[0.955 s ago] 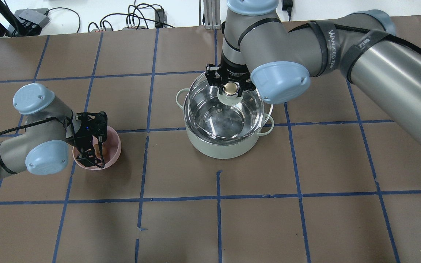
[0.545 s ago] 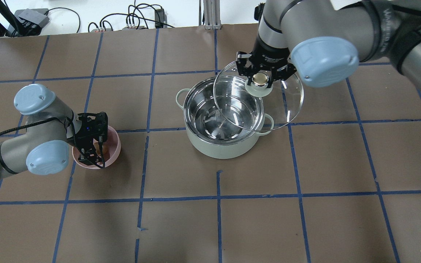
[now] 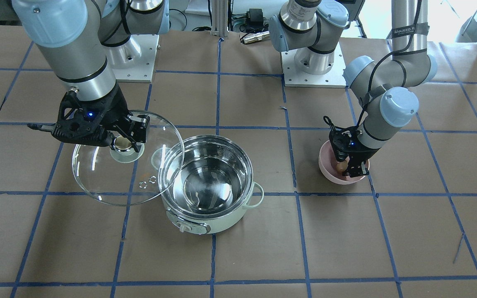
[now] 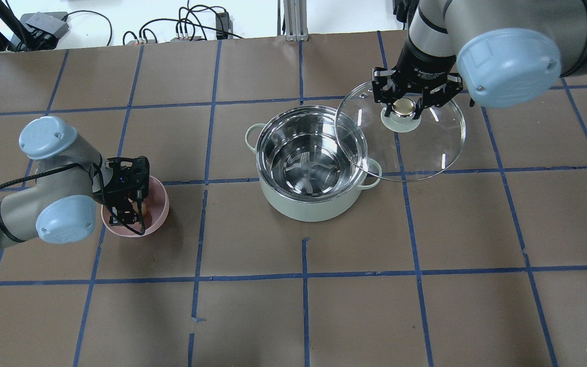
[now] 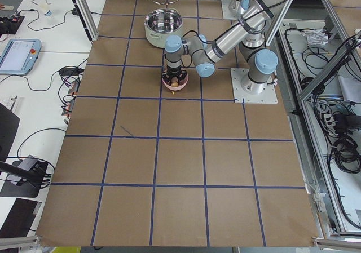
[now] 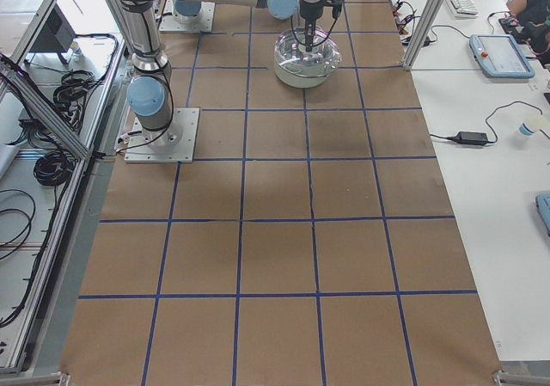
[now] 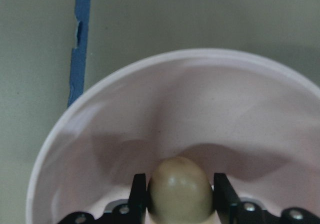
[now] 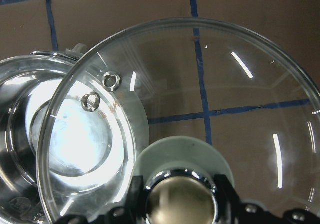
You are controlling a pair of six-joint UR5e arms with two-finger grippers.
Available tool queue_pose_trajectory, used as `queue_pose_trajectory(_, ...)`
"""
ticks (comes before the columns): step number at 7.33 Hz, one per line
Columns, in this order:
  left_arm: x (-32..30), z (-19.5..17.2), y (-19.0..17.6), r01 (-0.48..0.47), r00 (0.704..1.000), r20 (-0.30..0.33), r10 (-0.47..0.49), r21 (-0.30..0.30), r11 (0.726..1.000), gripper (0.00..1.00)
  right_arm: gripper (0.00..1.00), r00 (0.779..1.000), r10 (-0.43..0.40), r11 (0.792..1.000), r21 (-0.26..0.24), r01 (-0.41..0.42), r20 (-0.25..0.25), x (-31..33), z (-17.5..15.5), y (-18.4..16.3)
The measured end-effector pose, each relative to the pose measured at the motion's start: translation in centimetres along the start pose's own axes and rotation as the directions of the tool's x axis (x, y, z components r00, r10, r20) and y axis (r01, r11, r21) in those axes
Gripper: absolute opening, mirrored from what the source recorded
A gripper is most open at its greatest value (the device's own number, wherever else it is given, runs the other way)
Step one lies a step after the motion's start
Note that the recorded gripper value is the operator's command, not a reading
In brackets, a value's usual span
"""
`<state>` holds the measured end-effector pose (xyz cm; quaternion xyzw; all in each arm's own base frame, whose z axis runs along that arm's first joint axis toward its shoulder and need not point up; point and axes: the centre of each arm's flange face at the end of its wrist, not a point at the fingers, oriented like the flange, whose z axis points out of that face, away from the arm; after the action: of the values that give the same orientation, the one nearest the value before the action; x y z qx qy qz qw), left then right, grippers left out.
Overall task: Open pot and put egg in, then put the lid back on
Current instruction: 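Lift the glass lid off the pot with the right gripper, set it aside, then lift the egg from the bowl with the left gripper toward the pot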
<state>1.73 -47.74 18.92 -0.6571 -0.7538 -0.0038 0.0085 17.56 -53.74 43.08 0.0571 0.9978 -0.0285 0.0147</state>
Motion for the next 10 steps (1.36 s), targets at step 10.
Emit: queue_pose_trajectory(10,-0.3,-8.1,-1.2,0.154,0.986,0.053,-0.156,0.048,0.987,0.00,0.40,0.996,-0.087,0.996,-0.032,0.087,-0.008,5.3,0.9,2.1)
